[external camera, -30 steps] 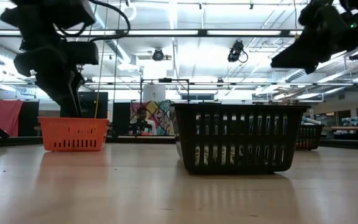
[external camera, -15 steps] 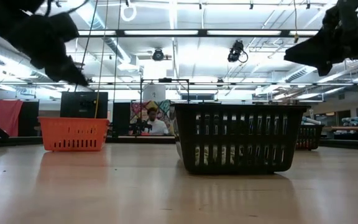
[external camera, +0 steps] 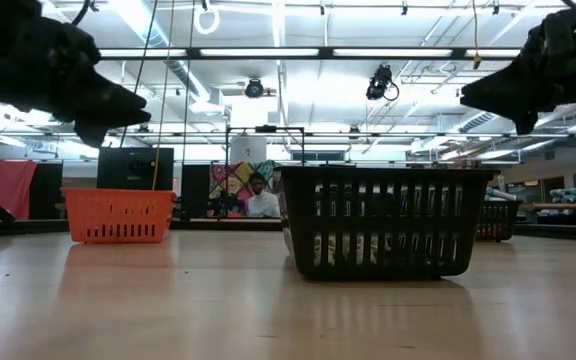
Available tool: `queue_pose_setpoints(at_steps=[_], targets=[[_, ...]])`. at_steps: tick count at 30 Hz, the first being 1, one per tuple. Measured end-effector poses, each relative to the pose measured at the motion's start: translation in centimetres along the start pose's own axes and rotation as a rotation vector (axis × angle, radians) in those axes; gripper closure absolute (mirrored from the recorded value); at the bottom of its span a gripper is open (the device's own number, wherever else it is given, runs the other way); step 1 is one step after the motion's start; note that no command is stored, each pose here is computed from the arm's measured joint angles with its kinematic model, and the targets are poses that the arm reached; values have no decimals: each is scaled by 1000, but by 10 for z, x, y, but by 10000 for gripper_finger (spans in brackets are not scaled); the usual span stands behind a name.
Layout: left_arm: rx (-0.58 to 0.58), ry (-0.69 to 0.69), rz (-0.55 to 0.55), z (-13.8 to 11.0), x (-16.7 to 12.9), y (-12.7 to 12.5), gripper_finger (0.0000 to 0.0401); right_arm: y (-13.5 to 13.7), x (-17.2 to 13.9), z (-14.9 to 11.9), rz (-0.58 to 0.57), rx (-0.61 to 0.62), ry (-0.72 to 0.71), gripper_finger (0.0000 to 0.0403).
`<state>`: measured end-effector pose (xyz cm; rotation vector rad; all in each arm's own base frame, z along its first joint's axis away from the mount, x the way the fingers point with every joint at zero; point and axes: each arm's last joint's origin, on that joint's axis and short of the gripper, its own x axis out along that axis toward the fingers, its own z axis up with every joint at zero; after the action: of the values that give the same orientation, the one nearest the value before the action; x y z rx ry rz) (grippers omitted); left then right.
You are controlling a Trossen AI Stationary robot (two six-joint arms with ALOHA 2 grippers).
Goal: Sort Halloween decoration
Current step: Return to Home Position
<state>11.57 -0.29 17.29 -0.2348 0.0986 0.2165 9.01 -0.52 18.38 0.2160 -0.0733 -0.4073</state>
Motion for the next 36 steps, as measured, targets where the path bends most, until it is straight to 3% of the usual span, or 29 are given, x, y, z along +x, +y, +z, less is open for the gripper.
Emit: queue_pose_setpoints(at_steps=[4, 11, 19, 23, 36], targets=[[-12, -38, -50, -13, -4, 0, 239, -1, 3, -11, -1, 53, -24, 288], [49, -82, -103, -9, -7, -5, 239, 0, 3, -8, 5, 55, -76, 288], [97, -117, -103, -6, -8, -6, 239, -1, 4, -9, -13, 115, -73, 288], [192, -110, -96, -7, -7, -6, 239, -1, 4, -9, -13, 115, -73, 288], [194, -114, -96, -7, -7, -6, 239, 0, 4, -9, -1, 115, -70, 288]])
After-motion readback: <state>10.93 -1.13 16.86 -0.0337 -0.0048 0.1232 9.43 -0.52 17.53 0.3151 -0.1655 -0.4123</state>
